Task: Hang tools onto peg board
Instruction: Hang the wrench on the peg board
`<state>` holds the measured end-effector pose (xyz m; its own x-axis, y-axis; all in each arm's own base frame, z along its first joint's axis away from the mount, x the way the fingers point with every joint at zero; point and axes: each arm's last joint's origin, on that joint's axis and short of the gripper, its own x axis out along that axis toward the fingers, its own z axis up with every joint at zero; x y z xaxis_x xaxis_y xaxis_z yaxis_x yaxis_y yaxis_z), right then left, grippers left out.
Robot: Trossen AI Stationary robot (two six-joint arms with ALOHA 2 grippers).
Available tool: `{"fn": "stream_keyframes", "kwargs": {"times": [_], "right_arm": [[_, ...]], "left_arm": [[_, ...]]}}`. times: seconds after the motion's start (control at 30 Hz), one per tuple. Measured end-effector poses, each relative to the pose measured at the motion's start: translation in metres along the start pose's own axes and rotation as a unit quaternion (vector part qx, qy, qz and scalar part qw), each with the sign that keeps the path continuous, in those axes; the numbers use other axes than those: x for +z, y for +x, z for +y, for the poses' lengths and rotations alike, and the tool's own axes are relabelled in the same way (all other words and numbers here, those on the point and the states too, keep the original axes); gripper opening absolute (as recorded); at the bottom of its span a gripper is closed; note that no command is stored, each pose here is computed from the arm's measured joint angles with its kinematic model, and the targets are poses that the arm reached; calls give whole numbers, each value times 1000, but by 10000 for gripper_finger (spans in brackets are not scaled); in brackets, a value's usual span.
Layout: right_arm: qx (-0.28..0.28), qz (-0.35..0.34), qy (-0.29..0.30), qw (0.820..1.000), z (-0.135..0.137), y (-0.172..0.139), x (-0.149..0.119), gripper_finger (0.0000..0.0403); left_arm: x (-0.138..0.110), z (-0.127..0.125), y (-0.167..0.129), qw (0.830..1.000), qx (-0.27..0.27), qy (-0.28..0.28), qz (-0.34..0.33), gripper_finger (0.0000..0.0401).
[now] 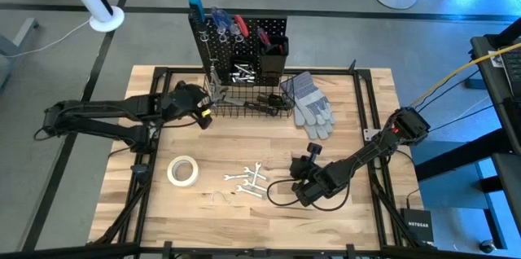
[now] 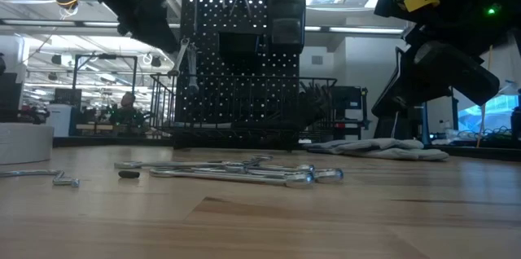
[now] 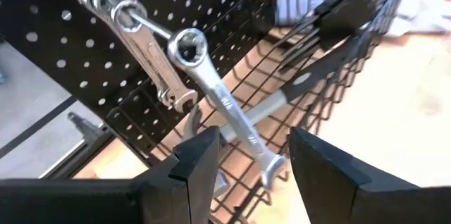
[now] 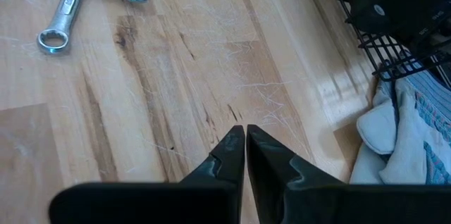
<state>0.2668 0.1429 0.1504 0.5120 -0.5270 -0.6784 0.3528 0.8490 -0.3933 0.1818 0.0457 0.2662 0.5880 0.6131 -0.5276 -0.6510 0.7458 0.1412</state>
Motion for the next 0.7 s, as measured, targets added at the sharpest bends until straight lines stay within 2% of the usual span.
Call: {"fn": "stream_keyframes", "kwargs": {"times": [0.37,0.7], "right_arm": [[0,0,-1,1000,0,0,0,24],[0,0,-1,1000,0,0,0,24]], "left_arm": [[4,8,21,999,39,5,7,164],[19,15,23,997,51,0,-56,164]]}}
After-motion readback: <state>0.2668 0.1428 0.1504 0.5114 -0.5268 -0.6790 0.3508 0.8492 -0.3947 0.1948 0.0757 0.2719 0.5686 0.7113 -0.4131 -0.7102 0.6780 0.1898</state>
